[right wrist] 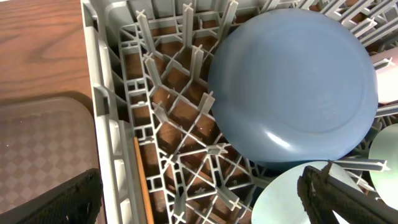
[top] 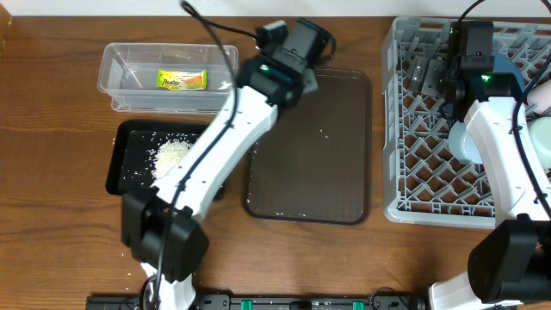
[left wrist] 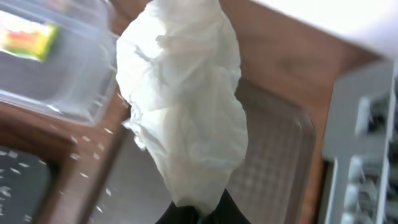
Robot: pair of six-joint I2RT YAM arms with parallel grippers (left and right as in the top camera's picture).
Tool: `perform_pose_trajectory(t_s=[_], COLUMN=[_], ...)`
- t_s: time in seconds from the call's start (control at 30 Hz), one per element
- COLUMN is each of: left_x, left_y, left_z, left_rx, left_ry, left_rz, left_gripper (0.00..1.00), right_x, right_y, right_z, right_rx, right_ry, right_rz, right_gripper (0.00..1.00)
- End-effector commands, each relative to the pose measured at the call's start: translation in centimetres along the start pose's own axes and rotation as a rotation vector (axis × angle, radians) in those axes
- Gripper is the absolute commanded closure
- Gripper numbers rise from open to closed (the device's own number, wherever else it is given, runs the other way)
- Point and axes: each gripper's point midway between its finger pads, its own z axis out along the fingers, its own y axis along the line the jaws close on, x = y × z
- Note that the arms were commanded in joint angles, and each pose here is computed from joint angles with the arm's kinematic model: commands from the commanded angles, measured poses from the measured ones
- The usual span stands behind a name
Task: Sort waste into correct bins and load items into the dishwasher rack
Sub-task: 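Carry the tissue left and release it into the clear container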
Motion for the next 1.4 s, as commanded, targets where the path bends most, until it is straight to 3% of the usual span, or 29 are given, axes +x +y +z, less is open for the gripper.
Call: perform_pose_trajectory(t_s=[0.0, 0.27, 0.6, 0.63, 0.73, 0.83, 1.2, 1.37], left_x=[-2.6, -8.7, -10.1, -10.0, -9.8, -9.5, -7.0, -5.4], left_y=[3.8, 14.0, 20.2, 20.3, 20.4, 20.4, 20.4, 16.9], left_z=[1.6, 3.1, 3.7, 3.7, 3.7, 3.9, 5.1, 5.5], left_rx=[-0.113, -0.245, -0.273, -0.277, -0.282, -0.286, -0.281, -0.109], left_ry=[-0.055, -0.106, -0.051, -0.047, -0.042, -0.035, 0.051, 0.185], left_rz=[-0.057, -0.348, -0.533, -0.536, -0.535, -0.532, -0.520, -0.374], left_gripper=[0.93, 0.89, 0.88, 0.84, 0.56, 0.42, 0.33, 0.33], right_x=[-0.2, -0.2, -0.2, -0.2, -0.2, -0.2, -0.2, -0.2], right_y=[0.2, 0.2, 0.2, 0.2, 0.2, 0.2, 0.2, 0.2], right_z=[-0.4, -0.4, -0.4, -0.4, -0.4, -0.4, -0.4, -0.4], right_rx=[0.001, 0.001, 0.001, 0.001, 0.001, 0.001, 0.001, 0.001], right_ry=[-0.010, -0.010, -0.010, -0.010, -0.010, -0.010, -0.010, -0.010], right_rz=[0.009, 0.009, 0.009, 0.009, 0.009, 0.009, 0.009, 0.009], right_gripper=[0.01, 0.01, 0.01, 0.01, 0.01, 0.01, 0.01, 0.01])
